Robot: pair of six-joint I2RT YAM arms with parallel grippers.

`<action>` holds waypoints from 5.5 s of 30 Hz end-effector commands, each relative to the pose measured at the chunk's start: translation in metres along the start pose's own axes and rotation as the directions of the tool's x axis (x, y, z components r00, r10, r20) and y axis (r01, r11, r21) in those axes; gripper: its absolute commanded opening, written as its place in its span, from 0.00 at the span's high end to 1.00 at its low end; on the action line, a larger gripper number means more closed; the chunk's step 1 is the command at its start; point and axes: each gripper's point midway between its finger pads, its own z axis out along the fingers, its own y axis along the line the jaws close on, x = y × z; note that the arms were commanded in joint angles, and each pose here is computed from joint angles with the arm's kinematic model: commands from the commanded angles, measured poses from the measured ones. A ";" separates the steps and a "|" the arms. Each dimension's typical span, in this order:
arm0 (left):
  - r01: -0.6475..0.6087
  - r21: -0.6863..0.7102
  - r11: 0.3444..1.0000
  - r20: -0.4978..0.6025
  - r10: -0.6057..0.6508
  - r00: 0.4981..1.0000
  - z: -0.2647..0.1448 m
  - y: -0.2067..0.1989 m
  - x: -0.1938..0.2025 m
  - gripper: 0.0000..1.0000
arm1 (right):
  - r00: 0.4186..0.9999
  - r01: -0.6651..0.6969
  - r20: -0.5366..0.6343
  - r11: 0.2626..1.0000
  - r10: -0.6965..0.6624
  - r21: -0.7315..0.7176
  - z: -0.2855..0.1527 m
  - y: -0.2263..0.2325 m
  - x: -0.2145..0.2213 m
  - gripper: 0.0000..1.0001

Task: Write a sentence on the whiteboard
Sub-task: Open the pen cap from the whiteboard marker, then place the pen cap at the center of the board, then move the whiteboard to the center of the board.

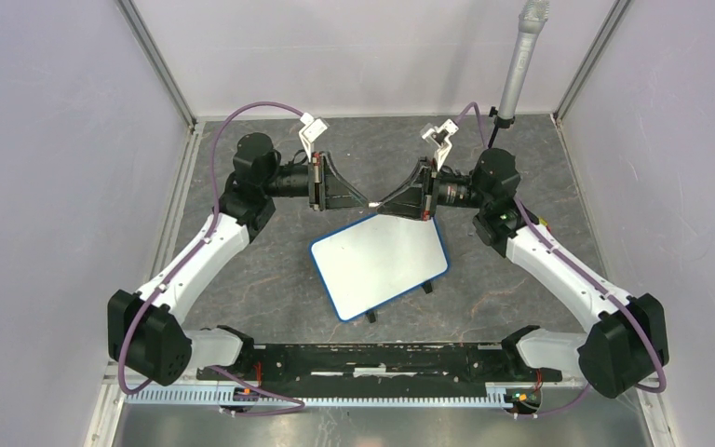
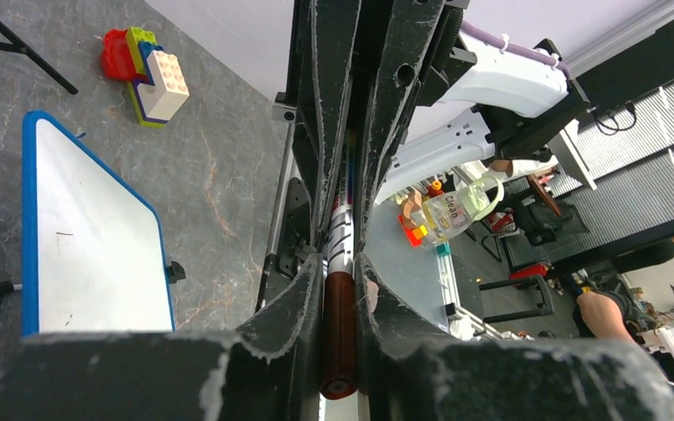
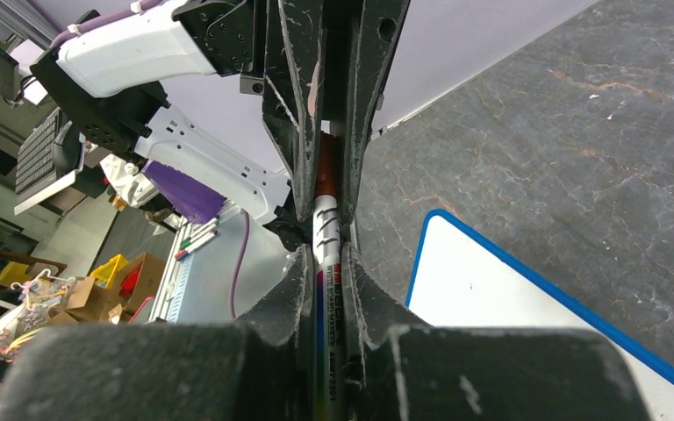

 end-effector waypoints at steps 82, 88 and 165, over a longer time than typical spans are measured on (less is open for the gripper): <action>0.068 -0.519 0.852 -0.079 -0.127 0.989 -0.152 0.128 0.042 0.34 | 0.673 0.668 -0.498 0.738 -0.546 0.094 0.002 -0.043 0.063 1.00; 0.143 -0.366 0.919 -0.031 -0.166 0.986 -0.135 0.120 0.053 0.31 | 0.673 0.679 -0.463 0.730 -0.577 0.078 0.032 -0.034 0.060 1.00; 0.086 -0.332 0.939 -0.342 -0.205 0.917 -0.080 0.115 0.085 0.50 | 0.615 0.674 -0.541 0.739 -0.574 -0.018 0.025 -0.026 0.100 1.00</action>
